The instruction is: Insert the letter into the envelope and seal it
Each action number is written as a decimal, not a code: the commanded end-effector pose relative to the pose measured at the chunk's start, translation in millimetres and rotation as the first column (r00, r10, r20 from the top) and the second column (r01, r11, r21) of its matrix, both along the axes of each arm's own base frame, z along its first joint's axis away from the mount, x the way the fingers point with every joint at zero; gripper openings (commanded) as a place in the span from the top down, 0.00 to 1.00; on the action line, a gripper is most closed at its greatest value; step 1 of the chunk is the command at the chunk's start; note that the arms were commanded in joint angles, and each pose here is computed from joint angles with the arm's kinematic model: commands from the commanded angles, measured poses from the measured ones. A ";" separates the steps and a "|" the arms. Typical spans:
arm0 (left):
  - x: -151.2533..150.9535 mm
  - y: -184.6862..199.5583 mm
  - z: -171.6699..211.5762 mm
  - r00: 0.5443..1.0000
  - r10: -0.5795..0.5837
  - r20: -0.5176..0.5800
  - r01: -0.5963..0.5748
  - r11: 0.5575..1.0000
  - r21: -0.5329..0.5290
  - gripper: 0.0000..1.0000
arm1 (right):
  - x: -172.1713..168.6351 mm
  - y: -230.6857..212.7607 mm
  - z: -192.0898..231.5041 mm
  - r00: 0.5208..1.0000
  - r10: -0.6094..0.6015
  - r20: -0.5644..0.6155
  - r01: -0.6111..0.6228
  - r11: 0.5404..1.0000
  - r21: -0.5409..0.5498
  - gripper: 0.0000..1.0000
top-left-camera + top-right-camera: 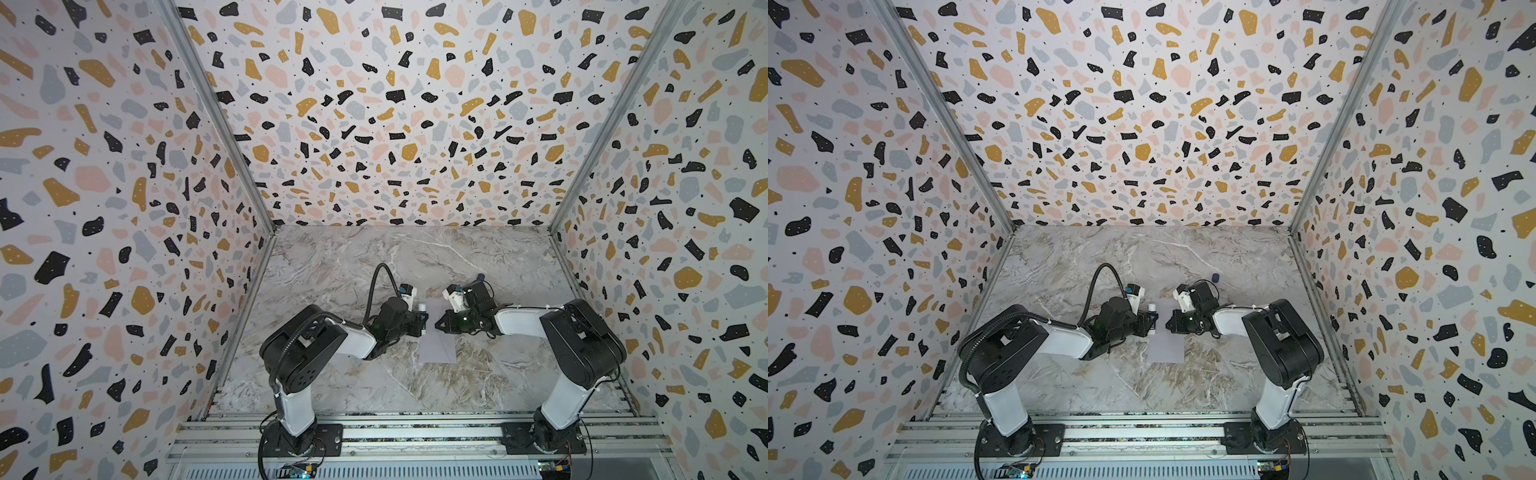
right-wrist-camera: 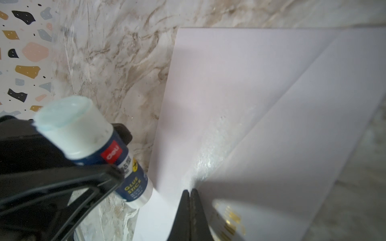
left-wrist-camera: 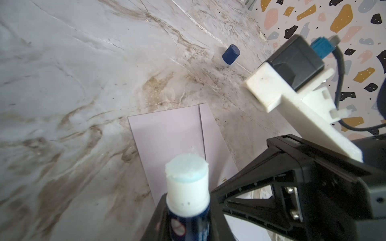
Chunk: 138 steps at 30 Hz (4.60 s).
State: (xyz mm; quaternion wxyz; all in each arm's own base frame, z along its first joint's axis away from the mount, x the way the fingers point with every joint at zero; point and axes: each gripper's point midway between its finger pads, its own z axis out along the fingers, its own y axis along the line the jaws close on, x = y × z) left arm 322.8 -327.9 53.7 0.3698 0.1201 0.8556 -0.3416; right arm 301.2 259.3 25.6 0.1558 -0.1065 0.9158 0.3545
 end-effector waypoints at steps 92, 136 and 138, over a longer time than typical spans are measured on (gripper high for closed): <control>-3.2 34.4 271.6 0.985 0.076 0.152 0.045 0.746 -0.665 1.00 | -35.3 -27.7 278.2 0.781 -0.191 0.595 -0.238 0.790 0.565 0.25; -20.9 46.0 286.7 0.984 0.074 0.161 0.068 0.683 -0.727 1.00 | -44.4 50.5 308.1 0.931 -0.156 0.331 -0.233 0.442 0.866 0.69; -20.4 45.4 284.8 0.984 0.074 0.161 0.066 0.688 -0.722 1.00 | -44.1 50.9 307.0 0.932 -0.156 0.327 -0.231 0.438 0.868 0.71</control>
